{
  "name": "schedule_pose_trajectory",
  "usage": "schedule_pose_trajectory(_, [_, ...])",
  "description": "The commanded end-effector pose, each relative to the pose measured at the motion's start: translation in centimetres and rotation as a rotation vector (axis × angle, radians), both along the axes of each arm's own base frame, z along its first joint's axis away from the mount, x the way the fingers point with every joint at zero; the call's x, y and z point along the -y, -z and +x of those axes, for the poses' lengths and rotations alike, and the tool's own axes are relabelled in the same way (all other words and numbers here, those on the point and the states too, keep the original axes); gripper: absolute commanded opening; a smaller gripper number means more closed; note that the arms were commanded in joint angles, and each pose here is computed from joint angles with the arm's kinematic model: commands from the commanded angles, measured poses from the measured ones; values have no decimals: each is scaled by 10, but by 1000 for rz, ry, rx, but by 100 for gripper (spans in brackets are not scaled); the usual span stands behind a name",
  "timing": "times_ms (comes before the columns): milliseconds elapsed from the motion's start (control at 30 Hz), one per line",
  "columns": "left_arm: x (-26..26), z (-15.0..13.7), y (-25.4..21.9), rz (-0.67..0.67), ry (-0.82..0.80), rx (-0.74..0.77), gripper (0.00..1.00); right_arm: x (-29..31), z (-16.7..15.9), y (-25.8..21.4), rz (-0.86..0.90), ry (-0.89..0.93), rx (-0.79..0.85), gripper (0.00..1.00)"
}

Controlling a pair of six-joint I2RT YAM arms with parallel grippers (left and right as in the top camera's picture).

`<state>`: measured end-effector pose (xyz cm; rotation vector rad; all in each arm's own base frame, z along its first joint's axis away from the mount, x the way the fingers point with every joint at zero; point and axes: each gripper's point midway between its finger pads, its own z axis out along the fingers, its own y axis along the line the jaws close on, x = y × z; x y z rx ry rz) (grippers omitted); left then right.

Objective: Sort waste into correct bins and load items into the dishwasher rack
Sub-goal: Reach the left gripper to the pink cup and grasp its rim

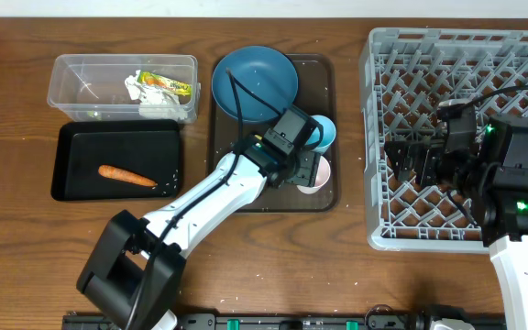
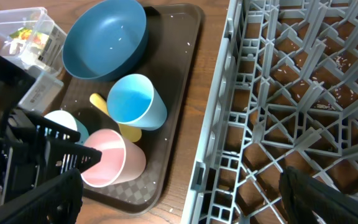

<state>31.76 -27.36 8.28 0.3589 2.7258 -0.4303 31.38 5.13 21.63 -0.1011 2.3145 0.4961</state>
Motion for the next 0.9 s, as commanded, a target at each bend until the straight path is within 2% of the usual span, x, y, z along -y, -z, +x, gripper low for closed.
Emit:
schedule_pose_trajectory(0, [0, 3, 7, 8, -37, -15, 56, 1, 1, -7, 12, 10, 7, 99])
schedule_pose_trajectory(267, [1, -3, 18, 17, -42, -51, 27, 1, -1, -6, 12, 10, -3, 99])
schedule_pose_trajectory(367, [1, -3, 19, 17, -43, -52, 7, 1, -1, -6, 12, 10, -3, 98])
schedule_pose_trajectory(533, [1, 3, -3, -63, -75, -53, 6, 0, -1, -6, 22, 16, -7, 99])
schedule_pose_trajectory(667, [-6, 7, -40, -202, -78, -65, 6, -7, -2, -9, 56, -19, -1, 99])
schedule_pose_trajectory(867, [-46, 12, -101, -448, -121, -115, 6, -35, -4, -31, 180, -161, 66, 99])
